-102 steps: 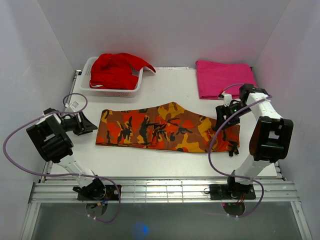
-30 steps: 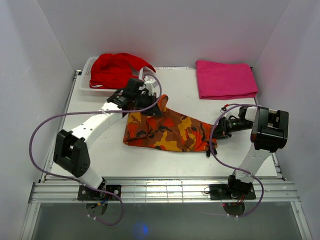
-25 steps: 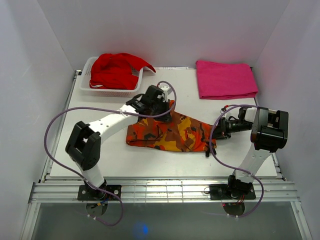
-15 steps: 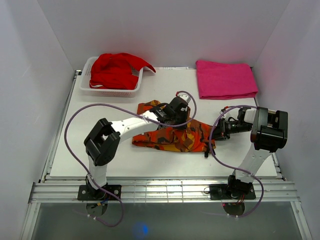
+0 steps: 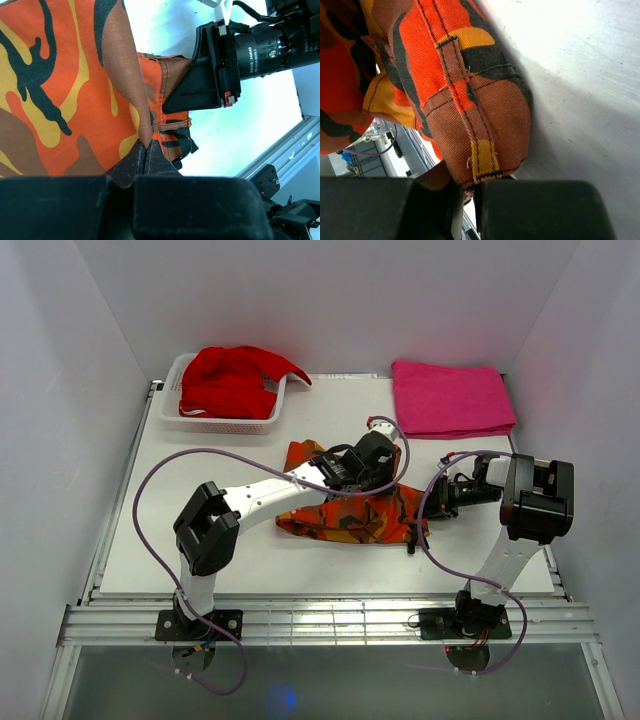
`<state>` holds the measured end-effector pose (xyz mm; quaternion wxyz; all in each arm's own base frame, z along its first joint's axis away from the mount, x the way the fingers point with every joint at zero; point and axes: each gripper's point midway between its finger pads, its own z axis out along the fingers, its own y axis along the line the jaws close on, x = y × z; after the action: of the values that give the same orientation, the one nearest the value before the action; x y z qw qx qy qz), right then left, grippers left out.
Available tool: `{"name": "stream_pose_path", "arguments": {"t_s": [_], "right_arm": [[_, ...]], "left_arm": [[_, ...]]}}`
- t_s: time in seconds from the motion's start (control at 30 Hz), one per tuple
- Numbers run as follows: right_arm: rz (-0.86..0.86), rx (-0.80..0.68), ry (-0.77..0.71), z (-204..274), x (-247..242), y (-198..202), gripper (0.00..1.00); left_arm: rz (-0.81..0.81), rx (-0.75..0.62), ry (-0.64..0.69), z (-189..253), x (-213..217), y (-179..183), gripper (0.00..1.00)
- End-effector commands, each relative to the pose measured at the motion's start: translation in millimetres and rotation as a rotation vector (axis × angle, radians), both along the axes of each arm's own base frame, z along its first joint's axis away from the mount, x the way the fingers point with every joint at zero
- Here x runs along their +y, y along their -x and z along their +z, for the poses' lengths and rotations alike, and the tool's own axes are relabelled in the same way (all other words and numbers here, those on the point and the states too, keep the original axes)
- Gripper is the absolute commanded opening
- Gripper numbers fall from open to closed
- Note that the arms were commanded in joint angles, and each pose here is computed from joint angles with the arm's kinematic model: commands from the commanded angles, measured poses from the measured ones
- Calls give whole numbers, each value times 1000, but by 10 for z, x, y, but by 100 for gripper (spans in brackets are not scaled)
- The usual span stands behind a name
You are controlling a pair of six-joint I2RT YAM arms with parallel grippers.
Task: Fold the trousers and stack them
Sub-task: Fold the trousers
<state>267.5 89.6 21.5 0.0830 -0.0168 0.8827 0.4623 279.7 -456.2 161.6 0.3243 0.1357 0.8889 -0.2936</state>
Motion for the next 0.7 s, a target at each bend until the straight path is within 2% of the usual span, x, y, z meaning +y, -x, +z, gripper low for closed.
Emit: {"name": "stream_pose_path", "arguments": {"t_s": [0.0, 0.17, 0.37, 0.67], "right_arm": [[5, -13, 4, -1, 38, -8, 8], [4, -16, 3, 0, 55, -24, 8], [2, -20, 11, 14, 56, -28, 8], [-3, -19, -1, 37, 72, -23, 8]], "left_arm": [[13, -44, 74, 395, -55, -29, 0], [-21, -18, 109, 586, -139, 52, 0], [-42, 9, 122, 601, -341, 119, 0], [-14, 135, 10, -141, -516, 120, 0]]}}
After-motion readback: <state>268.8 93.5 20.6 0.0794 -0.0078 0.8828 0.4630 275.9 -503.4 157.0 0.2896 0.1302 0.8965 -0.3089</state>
